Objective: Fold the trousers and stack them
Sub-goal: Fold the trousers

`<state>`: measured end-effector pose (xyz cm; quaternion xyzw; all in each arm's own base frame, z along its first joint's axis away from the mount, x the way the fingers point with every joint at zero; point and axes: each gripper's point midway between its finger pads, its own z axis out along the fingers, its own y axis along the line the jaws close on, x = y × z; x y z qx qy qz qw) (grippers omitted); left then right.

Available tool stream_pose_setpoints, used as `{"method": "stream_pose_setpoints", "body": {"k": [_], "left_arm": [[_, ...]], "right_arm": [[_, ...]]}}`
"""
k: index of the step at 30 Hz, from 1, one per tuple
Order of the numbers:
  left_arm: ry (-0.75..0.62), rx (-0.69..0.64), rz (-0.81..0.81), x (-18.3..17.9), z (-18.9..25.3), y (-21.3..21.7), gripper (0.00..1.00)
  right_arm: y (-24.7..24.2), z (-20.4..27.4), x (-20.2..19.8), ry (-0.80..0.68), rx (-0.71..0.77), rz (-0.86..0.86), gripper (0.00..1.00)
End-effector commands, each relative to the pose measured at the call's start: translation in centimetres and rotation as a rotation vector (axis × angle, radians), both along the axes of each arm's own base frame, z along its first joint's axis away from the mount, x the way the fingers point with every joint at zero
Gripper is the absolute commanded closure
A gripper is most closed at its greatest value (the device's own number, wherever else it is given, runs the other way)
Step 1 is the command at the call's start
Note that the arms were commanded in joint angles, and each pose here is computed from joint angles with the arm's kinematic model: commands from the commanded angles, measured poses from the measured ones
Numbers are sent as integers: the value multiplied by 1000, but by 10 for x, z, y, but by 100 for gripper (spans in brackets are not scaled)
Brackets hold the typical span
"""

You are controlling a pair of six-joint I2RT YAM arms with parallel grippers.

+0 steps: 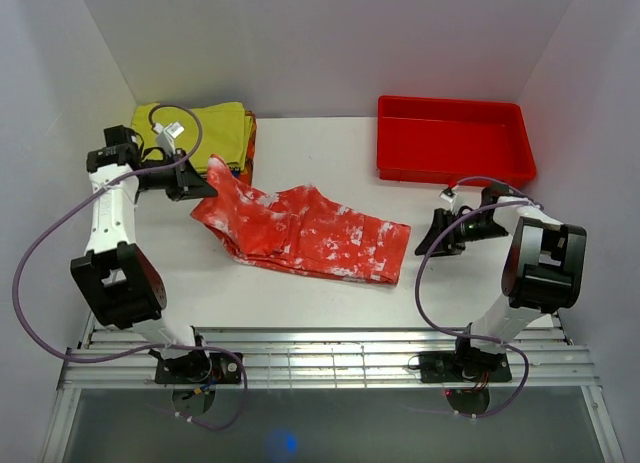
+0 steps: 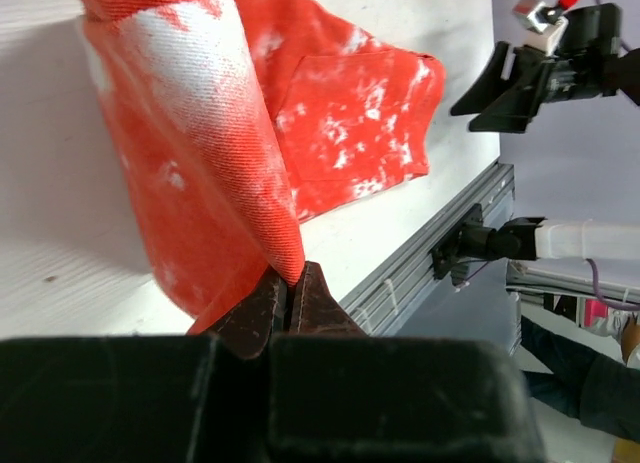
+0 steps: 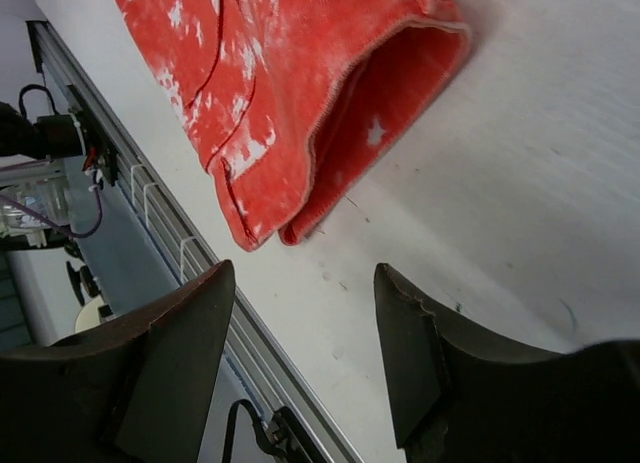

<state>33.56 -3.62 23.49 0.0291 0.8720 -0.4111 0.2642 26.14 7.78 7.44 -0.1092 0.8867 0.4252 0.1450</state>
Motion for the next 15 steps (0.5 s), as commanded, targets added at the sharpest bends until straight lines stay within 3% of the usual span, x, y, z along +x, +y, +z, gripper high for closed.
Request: {"method": "stream_pose_setpoints", "body": {"k": [1,5,9,15], "left_arm": [[-58,-38,59,0,40,-32,100],[-76,-21,54,1,46,-59,100],[-67,-14,-20,-8,43,-101,100],[-17,-18,-124,-25,32,-172,100]], "right_arm": [[27,2,12,-31,103,-11,36],[43,-19,11,8,121,-35,42],[52,-35,14,20,92,-5,62],[57,-38,15,23,100,8,80]]}}
